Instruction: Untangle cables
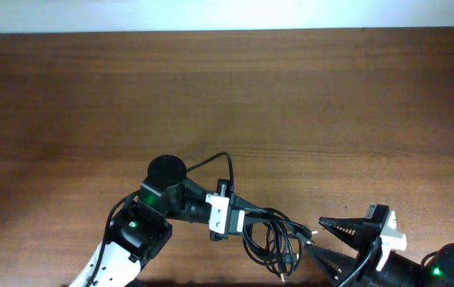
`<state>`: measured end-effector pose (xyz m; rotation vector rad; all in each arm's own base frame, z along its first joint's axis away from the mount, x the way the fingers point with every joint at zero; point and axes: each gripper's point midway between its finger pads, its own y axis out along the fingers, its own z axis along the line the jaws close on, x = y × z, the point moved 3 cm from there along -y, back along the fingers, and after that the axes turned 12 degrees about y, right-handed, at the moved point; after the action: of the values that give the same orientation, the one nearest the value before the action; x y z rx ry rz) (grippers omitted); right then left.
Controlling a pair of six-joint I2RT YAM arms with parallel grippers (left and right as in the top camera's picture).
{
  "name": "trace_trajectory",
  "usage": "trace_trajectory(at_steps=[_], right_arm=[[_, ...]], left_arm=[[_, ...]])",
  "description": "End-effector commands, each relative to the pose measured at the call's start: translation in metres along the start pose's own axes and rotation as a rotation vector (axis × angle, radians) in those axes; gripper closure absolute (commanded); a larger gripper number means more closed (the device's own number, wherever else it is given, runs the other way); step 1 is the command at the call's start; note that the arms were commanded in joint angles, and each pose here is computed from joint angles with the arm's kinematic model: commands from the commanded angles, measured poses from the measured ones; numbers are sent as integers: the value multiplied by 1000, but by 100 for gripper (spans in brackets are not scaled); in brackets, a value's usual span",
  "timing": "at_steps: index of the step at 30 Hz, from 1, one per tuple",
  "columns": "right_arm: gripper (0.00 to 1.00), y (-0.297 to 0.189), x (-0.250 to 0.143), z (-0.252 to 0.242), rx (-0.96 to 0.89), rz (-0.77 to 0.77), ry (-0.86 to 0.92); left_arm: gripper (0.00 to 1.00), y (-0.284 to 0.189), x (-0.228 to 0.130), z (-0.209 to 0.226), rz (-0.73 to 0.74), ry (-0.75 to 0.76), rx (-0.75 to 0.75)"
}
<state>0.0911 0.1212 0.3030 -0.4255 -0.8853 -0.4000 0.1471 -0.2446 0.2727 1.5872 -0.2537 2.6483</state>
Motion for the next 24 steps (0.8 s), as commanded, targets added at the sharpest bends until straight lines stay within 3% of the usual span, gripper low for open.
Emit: trace_trajectory(at_steps=[1,6,19,24], right_arm=[[39,-2,4,4,6,-11,-11],[38,-4,9,32,178,-4,-90],[39,-5,12,32,179,-12,-53],[39,-5,12,32,180,-12,-54]], left_arm=[[100,0,13,-1,-46,28,-36],[100,0,12,-1,-45,119,-32],[100,-1,28,11,-94,338,15],[100,-1,30,12,-98,348,17]])
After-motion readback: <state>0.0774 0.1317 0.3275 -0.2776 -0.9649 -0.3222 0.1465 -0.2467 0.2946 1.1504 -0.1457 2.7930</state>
